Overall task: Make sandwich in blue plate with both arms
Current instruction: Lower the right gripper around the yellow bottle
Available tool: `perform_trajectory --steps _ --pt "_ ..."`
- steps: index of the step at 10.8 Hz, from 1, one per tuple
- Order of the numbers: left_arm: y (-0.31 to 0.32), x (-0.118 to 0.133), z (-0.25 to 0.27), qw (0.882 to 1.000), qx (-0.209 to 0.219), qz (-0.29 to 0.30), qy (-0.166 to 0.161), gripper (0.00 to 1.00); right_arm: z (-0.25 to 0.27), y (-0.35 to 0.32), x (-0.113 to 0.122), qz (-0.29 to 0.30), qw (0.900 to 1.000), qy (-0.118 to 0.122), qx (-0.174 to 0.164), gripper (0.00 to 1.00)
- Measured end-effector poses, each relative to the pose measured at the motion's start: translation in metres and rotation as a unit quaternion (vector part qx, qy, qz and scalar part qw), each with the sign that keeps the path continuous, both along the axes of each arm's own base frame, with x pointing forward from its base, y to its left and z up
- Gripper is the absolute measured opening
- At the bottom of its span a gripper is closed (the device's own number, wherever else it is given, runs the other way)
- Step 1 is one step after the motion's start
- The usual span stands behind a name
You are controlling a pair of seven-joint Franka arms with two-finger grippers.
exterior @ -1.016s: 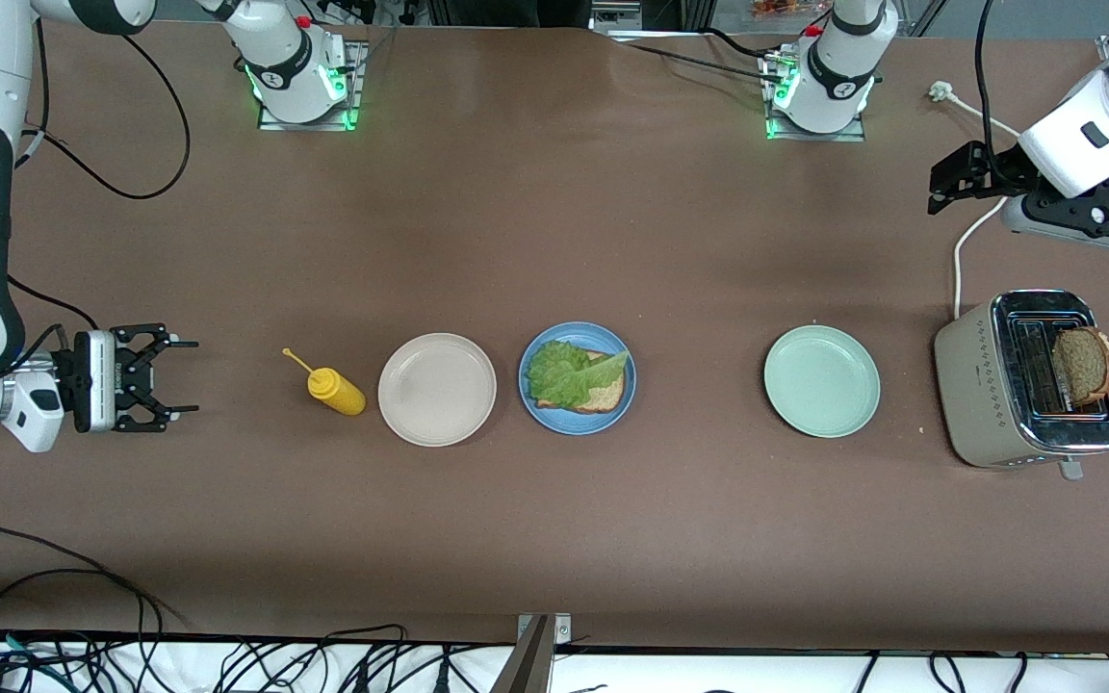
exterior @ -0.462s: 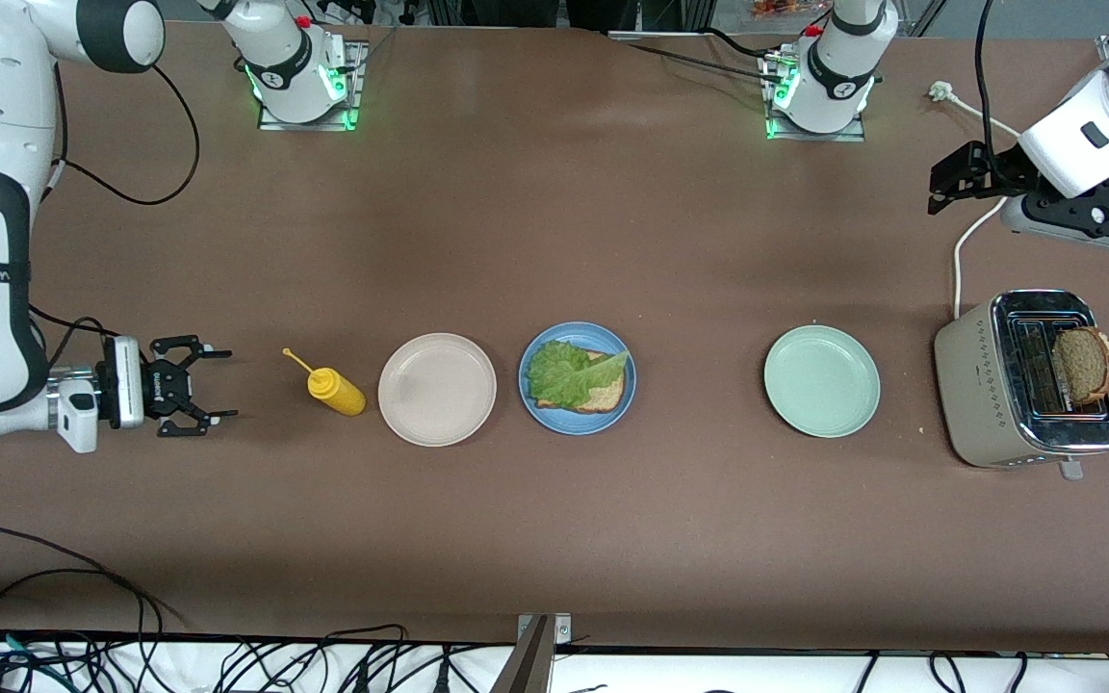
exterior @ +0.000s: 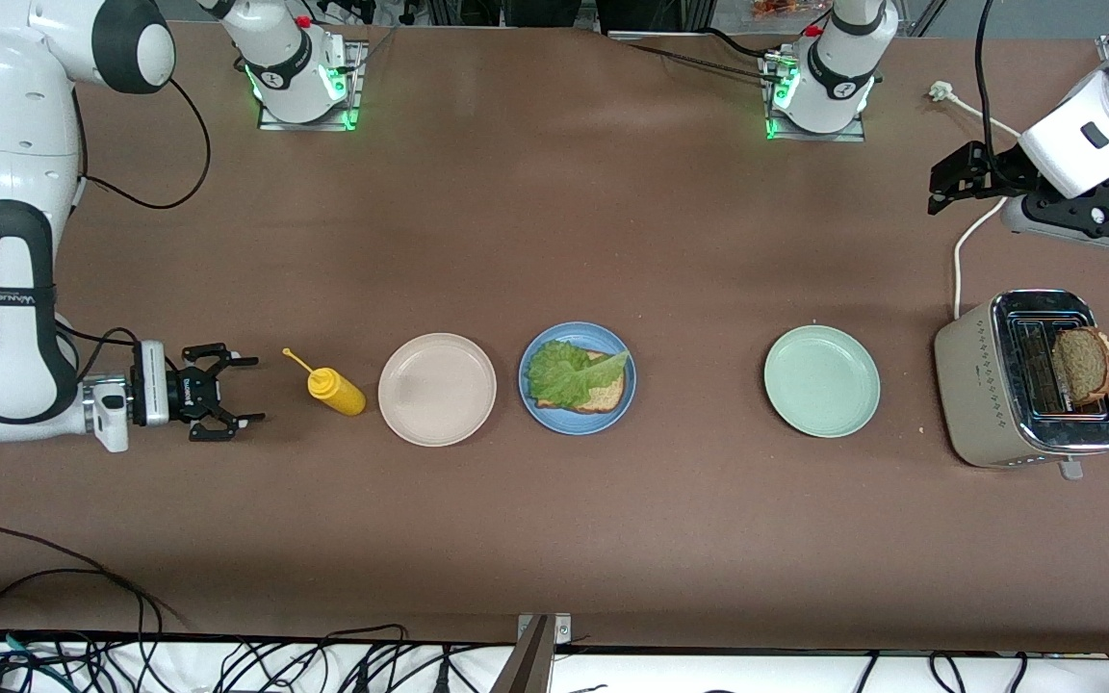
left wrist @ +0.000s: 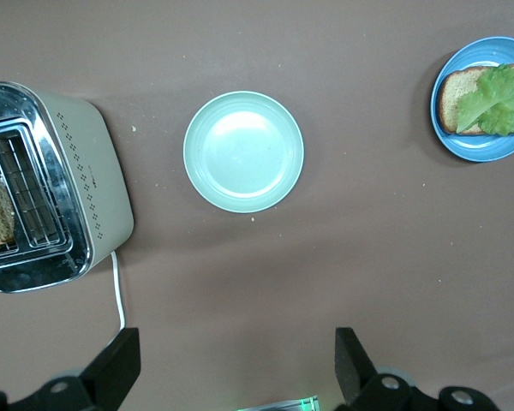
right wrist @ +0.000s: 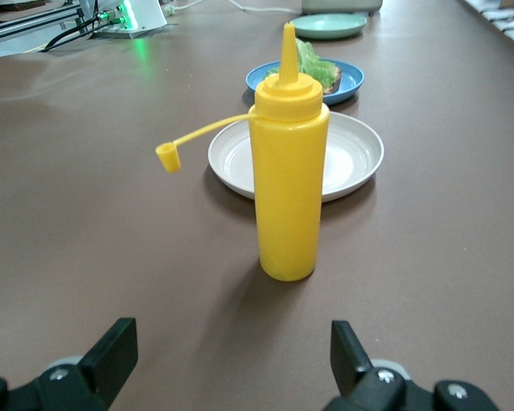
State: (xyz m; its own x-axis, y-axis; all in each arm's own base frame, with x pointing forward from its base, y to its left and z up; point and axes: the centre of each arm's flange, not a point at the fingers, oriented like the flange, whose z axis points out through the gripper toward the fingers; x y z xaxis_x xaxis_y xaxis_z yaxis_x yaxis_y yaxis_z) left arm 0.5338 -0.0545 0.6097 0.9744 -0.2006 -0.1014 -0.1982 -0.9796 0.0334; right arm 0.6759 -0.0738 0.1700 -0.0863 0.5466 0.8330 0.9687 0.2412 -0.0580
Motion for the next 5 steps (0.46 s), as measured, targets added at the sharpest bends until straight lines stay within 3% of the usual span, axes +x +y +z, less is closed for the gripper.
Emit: perform_trajectory --steps 5 --pt "0.000 0.000 0.000 1.000 0.000 0.000 0.000 1.00 -0.044 0.019 -0.003 0.000 0.999 -0.025 0.044 1.00"
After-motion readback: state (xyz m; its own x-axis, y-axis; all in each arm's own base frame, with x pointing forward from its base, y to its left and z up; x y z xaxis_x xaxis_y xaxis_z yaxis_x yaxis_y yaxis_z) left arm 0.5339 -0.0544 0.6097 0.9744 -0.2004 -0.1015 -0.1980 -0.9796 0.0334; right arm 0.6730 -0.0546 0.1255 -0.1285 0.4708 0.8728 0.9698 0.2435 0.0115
